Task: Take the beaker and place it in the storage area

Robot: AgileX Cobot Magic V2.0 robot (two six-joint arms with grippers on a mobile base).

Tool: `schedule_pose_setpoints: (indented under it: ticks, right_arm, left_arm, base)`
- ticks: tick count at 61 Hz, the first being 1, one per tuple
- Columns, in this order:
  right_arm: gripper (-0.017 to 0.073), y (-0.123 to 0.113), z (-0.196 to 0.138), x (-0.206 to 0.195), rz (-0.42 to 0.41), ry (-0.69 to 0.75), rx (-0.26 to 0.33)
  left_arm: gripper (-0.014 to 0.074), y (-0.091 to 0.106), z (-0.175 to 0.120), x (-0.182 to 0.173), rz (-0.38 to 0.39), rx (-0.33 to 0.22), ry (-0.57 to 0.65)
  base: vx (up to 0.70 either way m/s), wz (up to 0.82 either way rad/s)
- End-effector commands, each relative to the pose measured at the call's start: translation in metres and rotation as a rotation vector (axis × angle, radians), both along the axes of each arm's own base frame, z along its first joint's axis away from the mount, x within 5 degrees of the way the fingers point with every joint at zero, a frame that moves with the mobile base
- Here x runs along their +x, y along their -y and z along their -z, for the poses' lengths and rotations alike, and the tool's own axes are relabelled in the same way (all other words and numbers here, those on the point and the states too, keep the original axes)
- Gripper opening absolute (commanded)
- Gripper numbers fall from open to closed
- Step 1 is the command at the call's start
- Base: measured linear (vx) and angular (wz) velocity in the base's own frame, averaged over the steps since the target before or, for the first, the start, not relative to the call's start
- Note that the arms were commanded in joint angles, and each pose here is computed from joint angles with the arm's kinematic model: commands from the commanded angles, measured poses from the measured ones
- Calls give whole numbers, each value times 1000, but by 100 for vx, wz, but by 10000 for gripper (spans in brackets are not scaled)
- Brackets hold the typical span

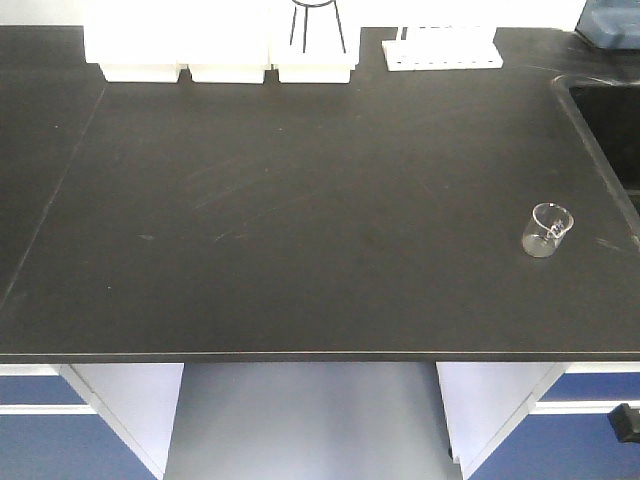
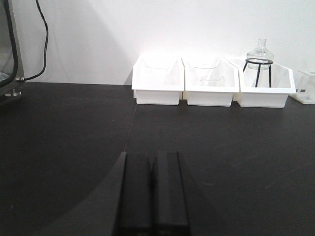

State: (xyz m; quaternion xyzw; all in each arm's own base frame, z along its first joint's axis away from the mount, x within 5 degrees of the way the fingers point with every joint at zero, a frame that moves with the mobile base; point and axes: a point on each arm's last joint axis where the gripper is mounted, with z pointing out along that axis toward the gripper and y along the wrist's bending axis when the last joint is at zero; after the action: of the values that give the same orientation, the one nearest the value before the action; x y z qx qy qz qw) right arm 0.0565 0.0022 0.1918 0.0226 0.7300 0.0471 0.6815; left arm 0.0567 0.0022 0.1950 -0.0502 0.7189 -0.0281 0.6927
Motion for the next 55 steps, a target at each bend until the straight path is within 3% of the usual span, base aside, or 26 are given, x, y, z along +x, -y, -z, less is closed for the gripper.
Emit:
schedule_pose_setpoints:
  ticks: [1,55]
  right_arm:
    - [-8,0,-4,0,3,79,-11]
    - [-8,0,-4,0,3,80,-12]
  left_arm:
    - [-8,2,-1,0,19,-11,81]
    - [-8,2,-1,0,19,-11,81]
  base:
    - [0,0]
    - [0,0]
